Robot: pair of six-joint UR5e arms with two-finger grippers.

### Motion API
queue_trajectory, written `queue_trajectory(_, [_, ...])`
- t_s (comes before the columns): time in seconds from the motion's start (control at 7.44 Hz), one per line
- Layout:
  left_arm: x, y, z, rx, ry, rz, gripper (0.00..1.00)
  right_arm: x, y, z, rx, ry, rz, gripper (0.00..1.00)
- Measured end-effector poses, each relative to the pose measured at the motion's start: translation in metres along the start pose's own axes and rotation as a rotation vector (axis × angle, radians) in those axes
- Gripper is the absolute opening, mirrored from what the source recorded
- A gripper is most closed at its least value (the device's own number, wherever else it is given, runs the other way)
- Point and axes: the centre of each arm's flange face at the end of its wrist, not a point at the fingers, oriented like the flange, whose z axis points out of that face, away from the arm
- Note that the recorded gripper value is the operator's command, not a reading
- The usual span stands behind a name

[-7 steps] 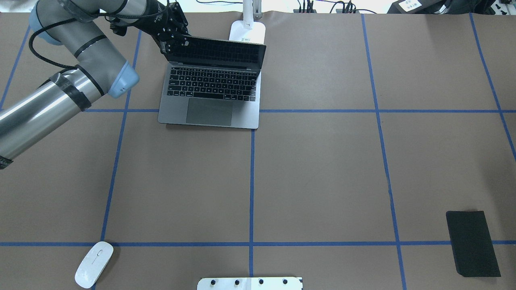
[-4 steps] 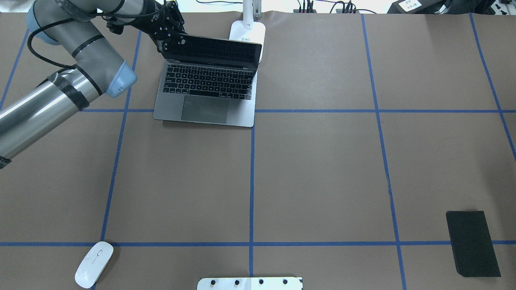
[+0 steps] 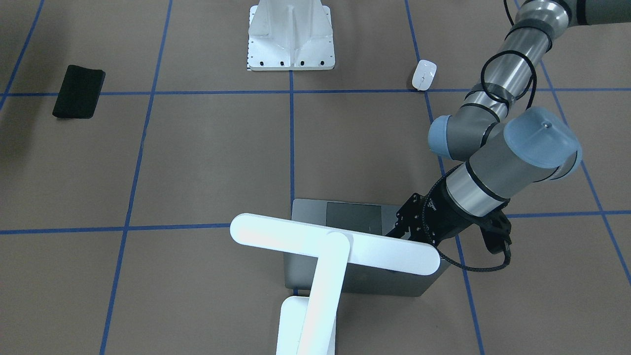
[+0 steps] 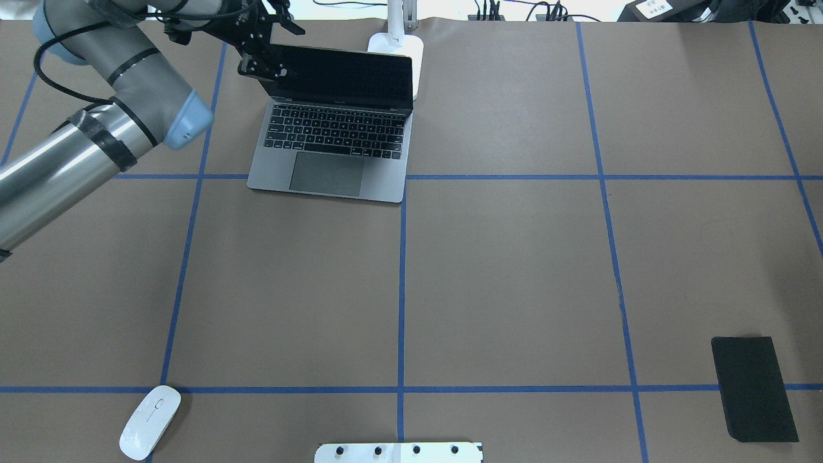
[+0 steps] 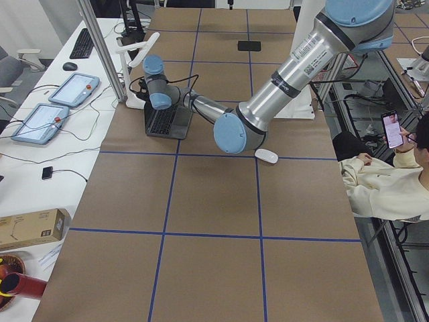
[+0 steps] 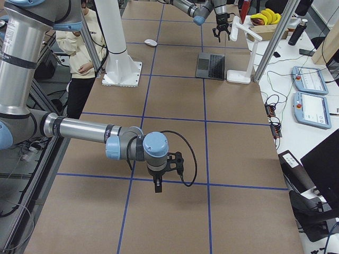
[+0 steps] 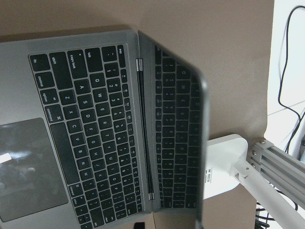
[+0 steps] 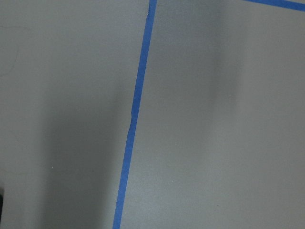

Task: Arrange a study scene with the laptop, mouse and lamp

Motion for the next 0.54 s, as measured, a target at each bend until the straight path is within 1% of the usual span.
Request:
queue_trajectory(0.13, [0.0, -0.009, -0.026, -0.016, 0.006, 0.035, 1.0, -0.001, -0.001, 0.0, 0.003, -0.007, 0.001, 1.0])
queue_trajectory(0.27, [-0.002, -0.031, -0.063, -0.028, 0.012, 0.091, 1.0, -0.001, -0.001, 0.0, 0.004, -0.012, 0.007, 1.0])
queue_trajectory(0.4, [0.0, -0.06, -0.107, -0.032, 0.019, 0.154, 1.0, 0.002, 0.0, 0.003, 0.0, -0.017, 0.017, 1.0])
queue_trajectory(0.54, [-0.001, -0.084, -0.143, -0.029, 0.031, 0.222, 1.0, 0.008, 0.004, 0.01, -0.011, -0.027, 0.029, 1.0])
